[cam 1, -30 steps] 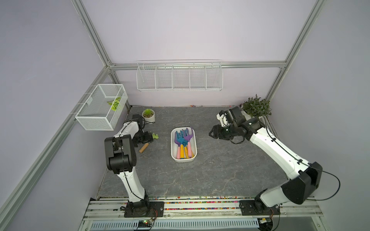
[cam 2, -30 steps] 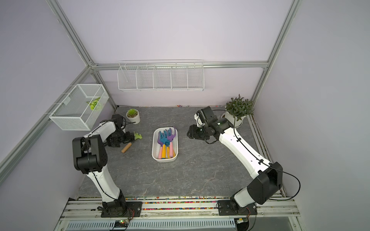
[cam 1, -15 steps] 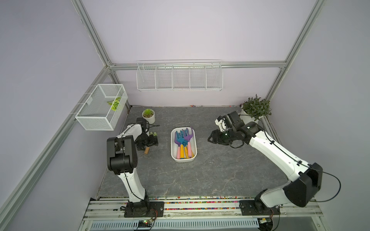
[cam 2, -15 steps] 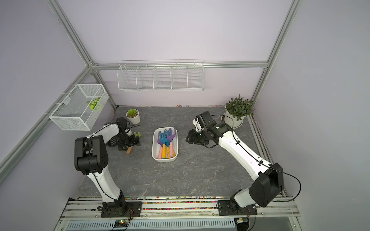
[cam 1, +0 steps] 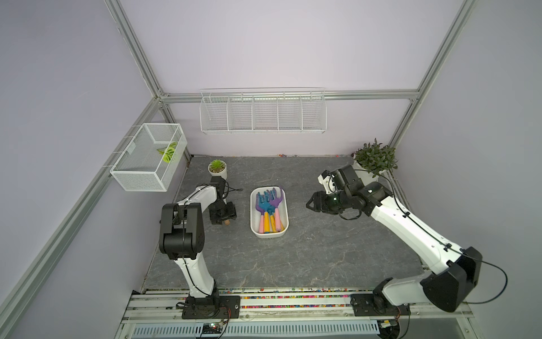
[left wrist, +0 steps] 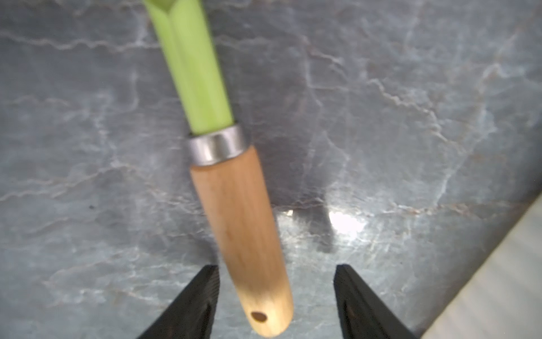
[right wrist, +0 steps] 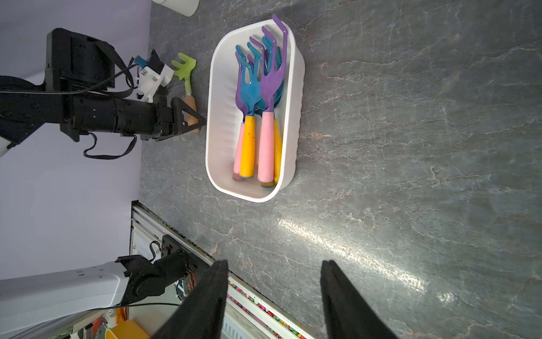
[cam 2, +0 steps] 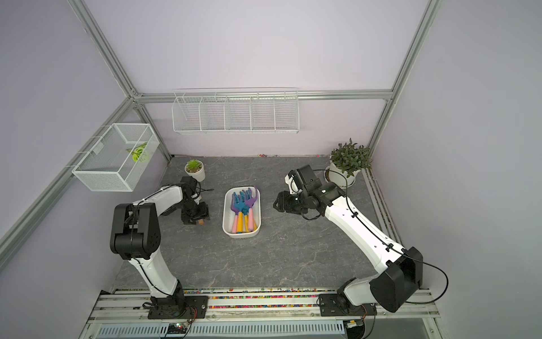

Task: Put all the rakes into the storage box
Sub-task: Pick up the rake at the center of the board.

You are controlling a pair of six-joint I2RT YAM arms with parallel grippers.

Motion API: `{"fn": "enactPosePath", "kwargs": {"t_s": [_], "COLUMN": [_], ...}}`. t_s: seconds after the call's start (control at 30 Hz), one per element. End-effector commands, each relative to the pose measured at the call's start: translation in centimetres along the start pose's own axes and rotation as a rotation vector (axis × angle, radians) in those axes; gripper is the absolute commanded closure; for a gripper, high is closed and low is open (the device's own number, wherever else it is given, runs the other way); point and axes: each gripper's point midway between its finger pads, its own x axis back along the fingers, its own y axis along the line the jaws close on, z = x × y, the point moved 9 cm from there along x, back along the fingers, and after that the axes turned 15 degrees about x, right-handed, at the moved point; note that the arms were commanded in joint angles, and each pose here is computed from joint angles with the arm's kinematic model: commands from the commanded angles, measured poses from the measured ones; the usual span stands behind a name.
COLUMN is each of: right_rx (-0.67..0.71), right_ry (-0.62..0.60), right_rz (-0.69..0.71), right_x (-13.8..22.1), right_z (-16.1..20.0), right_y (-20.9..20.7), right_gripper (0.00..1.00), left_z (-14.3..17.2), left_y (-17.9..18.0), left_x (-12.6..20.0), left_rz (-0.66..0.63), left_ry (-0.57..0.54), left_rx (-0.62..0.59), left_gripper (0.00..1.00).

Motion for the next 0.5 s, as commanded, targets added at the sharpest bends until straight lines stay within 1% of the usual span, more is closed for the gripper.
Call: {"fn": "enactPosePath", "kwargs": {"t_s": [0.0, 0.07, 0.23, 0.47], "right_rx": [0.001, 0.004, 0.004, 0.002], "right_ry": [-0.016, -0.019, -0.021, 0.001], "right_rz": [-0.005, -0.006, -0.002, 0.000], "right_x": [0.4, 0.5, 0.7, 0.3], "right_z": [0.3, 0.3, 0.4, 1.3], "right_y": [0.2, 0.3, 0.3, 0.1], "right_gripper": [0.44, 0.44, 0.44, 0.44], "left_z": [-0.3, -0.5, -0.7, 0.0], "left_y": [0.2, 0.2, 0.2, 0.4], "left_x": [1.2, 1.3, 1.2, 0.0], "left_rz": [-0.015, -0.017, -0.034, -0.031], "left_ry": [-0.062, -0.072, -0.068, -0.020], "left_rx": [0.070, 0.082, 0.094, 0.099], "left_gripper": [0.44, 0.48, 0.63, 0.78]}}
